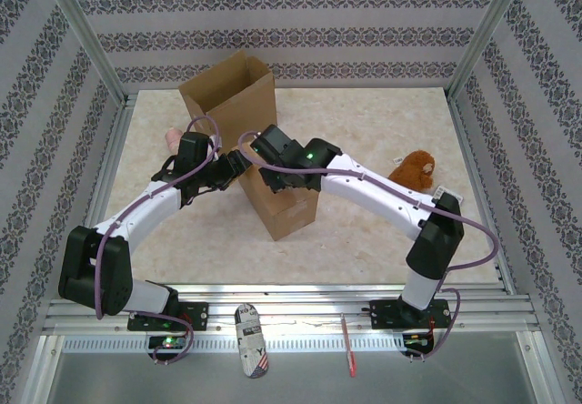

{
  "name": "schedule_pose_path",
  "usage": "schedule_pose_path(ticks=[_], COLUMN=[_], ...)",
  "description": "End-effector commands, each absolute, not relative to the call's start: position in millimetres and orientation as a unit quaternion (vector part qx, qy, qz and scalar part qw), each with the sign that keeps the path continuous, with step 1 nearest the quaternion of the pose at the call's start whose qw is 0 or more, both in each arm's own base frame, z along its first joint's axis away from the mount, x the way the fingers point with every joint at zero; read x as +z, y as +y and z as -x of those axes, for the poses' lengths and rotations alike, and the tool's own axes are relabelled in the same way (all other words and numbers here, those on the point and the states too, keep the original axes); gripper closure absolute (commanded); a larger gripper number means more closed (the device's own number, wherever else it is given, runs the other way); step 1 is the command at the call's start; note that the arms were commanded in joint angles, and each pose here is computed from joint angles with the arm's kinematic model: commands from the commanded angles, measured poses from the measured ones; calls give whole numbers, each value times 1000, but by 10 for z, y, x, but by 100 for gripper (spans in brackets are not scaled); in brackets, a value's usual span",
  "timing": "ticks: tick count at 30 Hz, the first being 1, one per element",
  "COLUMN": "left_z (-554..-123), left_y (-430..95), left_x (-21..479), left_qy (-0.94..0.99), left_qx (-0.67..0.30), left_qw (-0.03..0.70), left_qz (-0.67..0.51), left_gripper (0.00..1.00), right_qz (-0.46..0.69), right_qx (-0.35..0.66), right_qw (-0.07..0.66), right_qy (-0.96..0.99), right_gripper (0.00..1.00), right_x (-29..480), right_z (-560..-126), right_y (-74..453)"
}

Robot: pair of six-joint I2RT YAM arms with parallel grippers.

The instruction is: Unpack the express box

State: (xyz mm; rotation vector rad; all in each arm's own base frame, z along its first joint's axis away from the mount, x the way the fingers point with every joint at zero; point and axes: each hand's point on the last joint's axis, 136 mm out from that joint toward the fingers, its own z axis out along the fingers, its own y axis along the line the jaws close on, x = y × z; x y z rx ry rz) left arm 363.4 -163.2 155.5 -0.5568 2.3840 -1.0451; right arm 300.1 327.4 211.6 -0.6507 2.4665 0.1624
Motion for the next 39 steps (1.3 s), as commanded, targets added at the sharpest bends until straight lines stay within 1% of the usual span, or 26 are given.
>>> schedule_pose_path(ticks=[1,23,39], left_z=[-3474,-3478,-3481], left_y=[-1365,-1354,-1358], left_x=[1003,963,929], left_qy=[902,903,903], left_qx=[-292,-288,-287], left_qw=[187,184,181], left_qz=[258,261,262], left_gripper=[40,40,40], right_qz=[251,240,231], right_qx=[27,12,19], right_qw=[236,217,184], right_qy=[938,946,955], right_gripper=[100,100,100], right_x=[1929,1861,1745], right_z=[-2735,-2434,-2133], right_y=[3042,2791,2692])
